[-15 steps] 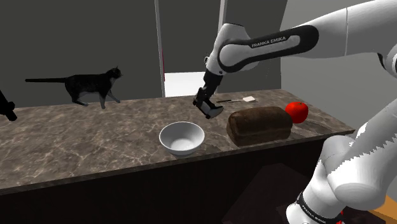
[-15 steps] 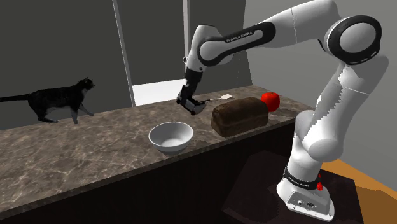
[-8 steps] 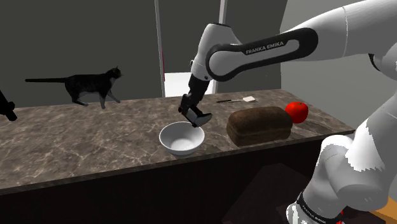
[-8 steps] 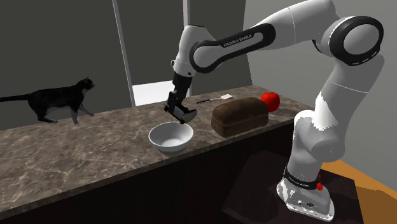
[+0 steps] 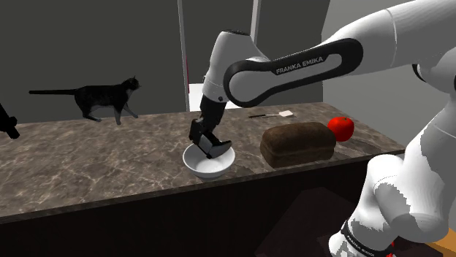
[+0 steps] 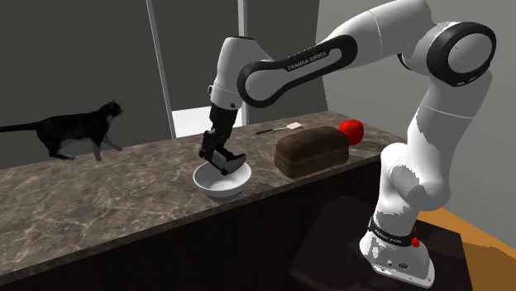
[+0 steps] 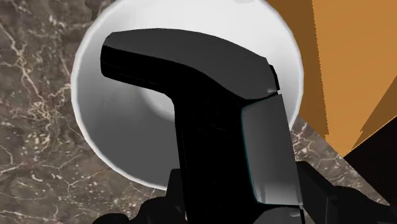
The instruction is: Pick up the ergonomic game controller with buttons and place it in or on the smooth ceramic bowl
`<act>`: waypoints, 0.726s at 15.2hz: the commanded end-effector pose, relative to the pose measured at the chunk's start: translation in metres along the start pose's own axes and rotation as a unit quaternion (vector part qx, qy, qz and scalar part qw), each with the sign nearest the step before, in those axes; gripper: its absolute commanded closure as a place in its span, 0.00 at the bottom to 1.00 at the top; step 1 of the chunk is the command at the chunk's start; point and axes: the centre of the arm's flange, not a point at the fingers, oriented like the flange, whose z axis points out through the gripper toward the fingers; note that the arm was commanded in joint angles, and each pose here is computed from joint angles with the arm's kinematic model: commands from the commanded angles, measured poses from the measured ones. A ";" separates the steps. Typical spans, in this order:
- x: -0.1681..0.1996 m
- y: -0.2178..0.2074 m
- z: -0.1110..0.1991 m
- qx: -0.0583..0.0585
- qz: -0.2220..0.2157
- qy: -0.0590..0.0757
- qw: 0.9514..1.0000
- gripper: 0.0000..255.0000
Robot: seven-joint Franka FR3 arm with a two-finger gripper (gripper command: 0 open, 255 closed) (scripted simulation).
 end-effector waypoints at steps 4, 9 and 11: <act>-0.007 0.002 0.024 0.000 0.000 0.000 1.000 1.00; -0.015 0.004 0.050 0.000 0.000 0.000 1.000 1.00; -0.018 0.005 0.062 0.000 0.000 0.000 1.000 1.00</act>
